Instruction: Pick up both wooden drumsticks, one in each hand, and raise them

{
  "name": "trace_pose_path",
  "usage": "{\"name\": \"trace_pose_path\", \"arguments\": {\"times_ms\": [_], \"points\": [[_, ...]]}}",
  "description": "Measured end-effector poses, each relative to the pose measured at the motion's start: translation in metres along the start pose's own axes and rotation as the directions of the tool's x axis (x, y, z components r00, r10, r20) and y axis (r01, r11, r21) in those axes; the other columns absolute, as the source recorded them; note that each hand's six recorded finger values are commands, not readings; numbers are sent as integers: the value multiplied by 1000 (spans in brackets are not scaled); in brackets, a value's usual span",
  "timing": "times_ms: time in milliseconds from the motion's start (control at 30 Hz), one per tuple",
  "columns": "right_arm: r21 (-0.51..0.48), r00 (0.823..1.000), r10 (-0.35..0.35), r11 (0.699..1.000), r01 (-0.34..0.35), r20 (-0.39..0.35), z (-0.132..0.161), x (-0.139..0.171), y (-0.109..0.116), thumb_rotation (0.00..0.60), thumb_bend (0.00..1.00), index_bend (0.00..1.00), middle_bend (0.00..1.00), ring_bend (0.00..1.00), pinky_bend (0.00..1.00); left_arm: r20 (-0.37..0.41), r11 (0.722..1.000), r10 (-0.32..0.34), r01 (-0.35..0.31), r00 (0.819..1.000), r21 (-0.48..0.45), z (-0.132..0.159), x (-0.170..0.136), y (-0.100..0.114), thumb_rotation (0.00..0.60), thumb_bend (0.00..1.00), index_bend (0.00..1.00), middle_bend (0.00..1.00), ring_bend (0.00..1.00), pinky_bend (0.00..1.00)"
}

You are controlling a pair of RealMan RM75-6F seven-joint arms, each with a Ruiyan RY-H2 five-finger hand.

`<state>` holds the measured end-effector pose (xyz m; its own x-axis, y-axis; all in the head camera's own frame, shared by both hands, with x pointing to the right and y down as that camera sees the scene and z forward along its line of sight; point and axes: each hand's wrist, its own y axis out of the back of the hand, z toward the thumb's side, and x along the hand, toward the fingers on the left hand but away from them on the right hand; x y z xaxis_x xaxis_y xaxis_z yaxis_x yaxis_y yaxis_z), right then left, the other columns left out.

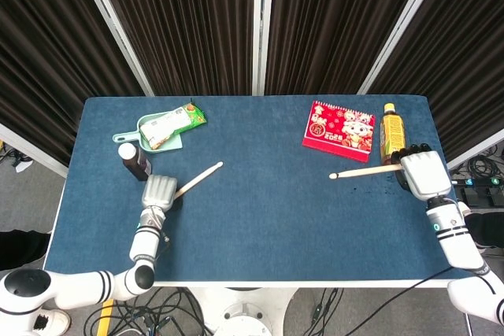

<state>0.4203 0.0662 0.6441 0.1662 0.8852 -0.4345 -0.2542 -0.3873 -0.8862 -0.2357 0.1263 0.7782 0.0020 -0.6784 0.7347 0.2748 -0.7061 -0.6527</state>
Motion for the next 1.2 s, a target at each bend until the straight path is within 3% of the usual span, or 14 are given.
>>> {"name": "trace_pose_path", "arguments": {"times_ms": [400, 567, 700, 800, 933, 1200], "points": [[-78, 999, 36, 996, -35, 14, -1, 17, -13, 600, 628, 620, 548, 340, 335, 107, 997, 77, -74, 991, -29, -4, -10, 6, 522, 491, 632, 709, 801, 839], [-176, 999, 47, 983, -49, -11, 6, 26, -20, 600, 638, 642, 567, 348, 333, 175, 982, 139, -113, 975, -151, -5, -20, 14, 522, 492, 642, 731, 798, 846], [-297, 997, 60, 952, -72, -50, 20, 34, -29, 600, 644, 647, 570, 353, 333, 244, 949, 197, -122, 950, -293, -1, -30, 23, 512, 491, 642, 728, 798, 846], [-392, 993, 69, 914, -102, -99, 39, 38, -37, 600, 655, 658, 578, 362, 336, 316, 911, 255, -118, 914, -394, 7, -41, 33, 508, 493, 642, 727, 798, 846], [-517, 986, 54, 847, -128, -157, 74, 38, -48, 600, 665, 674, 587, 370, 342, 418, 864, 345, -110, 840, -492, 24, -58, 48, 509, 491, 643, 727, 797, 846], [-660, 964, -8, 730, -176, -266, 153, 28, -53, 600, 679, 674, 587, 369, 342, 534, 823, 428, -70, 729, -564, 61, -76, 64, 509, 491, 642, 721, 791, 846]]}}
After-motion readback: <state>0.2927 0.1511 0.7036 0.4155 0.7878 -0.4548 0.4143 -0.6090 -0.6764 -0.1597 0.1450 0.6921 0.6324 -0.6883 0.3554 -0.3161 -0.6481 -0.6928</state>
